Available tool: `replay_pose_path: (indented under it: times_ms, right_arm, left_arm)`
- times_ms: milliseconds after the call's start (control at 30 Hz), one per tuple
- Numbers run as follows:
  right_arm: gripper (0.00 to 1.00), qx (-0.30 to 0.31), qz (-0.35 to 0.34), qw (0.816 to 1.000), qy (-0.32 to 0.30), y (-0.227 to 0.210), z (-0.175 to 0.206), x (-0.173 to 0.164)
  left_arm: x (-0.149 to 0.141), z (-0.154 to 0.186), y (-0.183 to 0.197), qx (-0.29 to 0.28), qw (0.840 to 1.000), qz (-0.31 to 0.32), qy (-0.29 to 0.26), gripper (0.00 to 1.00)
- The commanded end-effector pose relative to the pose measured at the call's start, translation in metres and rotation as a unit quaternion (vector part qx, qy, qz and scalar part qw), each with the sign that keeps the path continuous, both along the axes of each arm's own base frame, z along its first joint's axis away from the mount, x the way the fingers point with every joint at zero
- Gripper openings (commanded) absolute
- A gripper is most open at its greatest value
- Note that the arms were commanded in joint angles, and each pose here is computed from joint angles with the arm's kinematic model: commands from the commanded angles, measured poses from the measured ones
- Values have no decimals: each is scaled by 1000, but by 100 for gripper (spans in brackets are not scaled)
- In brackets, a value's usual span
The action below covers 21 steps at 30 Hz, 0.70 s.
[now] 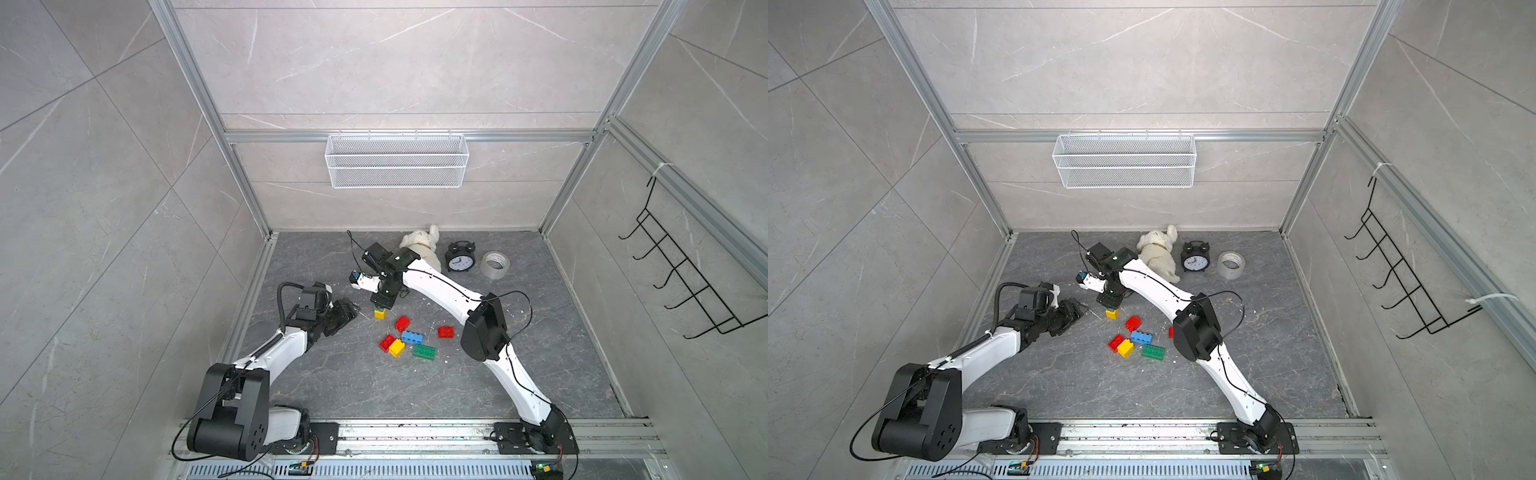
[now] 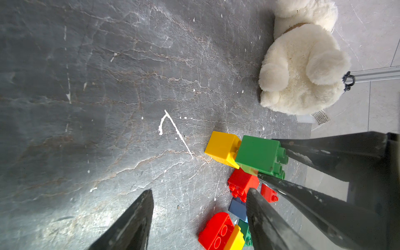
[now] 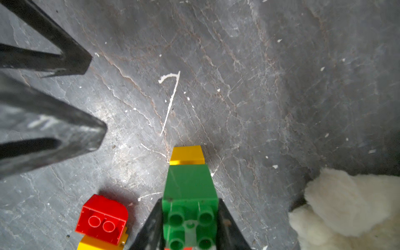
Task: Assemble the letter r with lego
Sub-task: Assemble the lego brick with the lego brick.
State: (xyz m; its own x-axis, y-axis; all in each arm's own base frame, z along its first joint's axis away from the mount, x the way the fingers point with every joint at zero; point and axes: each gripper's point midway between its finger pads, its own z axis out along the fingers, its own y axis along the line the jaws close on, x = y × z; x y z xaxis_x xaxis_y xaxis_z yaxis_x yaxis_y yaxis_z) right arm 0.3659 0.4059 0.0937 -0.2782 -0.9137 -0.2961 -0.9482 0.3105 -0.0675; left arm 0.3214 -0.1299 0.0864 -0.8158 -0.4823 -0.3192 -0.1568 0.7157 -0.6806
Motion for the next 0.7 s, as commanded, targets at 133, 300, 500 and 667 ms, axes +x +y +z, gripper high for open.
replay_pose_path:
  times_ms: [133,300,500,667]
  right_arm:
    - [25,-19,8,1000,10,-1,-9,-7]
    - [25,-26,8,1000,14,-4,-11,-9]
    - [25,-35,6,999,9,-7,-16,-6]
    - [25,-64,4,998,7,-15,-28,-5]
  left_arm:
    - [5,4,-1,-9,1000,-3,-9,71]
    - [5,2,-2,-9,1000,-4,-7,71]
    - [5,0,-2,-9,1000,-4,-5,71]
    - [4,-2,-2,-8,1000,-4,-4,71]
